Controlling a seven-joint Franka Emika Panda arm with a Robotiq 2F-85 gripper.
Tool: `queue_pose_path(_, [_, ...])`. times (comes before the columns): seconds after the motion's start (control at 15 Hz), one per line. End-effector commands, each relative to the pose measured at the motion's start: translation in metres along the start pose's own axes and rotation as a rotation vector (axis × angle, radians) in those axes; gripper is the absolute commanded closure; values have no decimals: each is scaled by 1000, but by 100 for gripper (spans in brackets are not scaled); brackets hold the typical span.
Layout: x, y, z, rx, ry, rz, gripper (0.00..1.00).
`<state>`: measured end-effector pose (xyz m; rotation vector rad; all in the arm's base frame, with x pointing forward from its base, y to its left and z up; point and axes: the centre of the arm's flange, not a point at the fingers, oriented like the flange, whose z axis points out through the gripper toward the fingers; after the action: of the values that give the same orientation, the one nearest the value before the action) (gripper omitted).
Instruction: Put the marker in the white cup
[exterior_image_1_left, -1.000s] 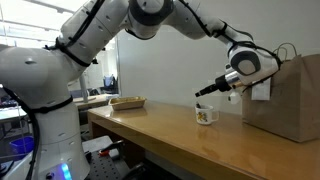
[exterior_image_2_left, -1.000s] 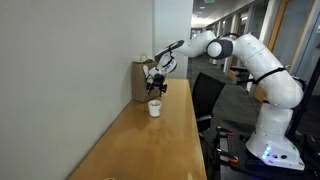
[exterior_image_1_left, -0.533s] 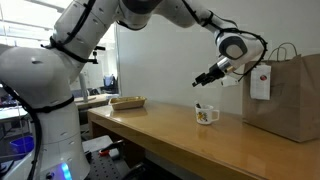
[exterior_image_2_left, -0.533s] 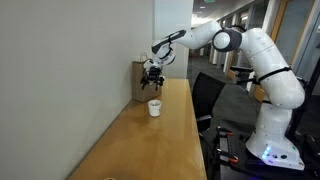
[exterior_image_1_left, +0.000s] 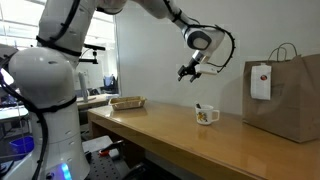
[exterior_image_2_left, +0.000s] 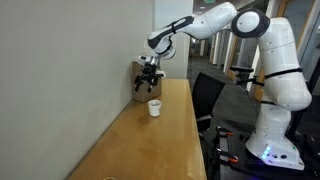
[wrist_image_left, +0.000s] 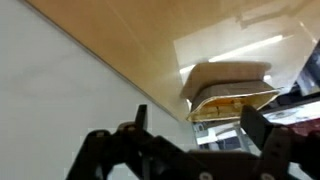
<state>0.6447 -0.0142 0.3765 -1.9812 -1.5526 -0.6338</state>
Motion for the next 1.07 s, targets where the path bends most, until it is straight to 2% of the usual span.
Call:
queue_pose_path(0.0, [27, -30, 20, -99, -105, 128, 0])
queue_pose_path(0.4, [57, -46, 34, -257, -264, 325, 0])
queue_pose_path(1.0, [58, -60, 8, -472, -508, 703, 0])
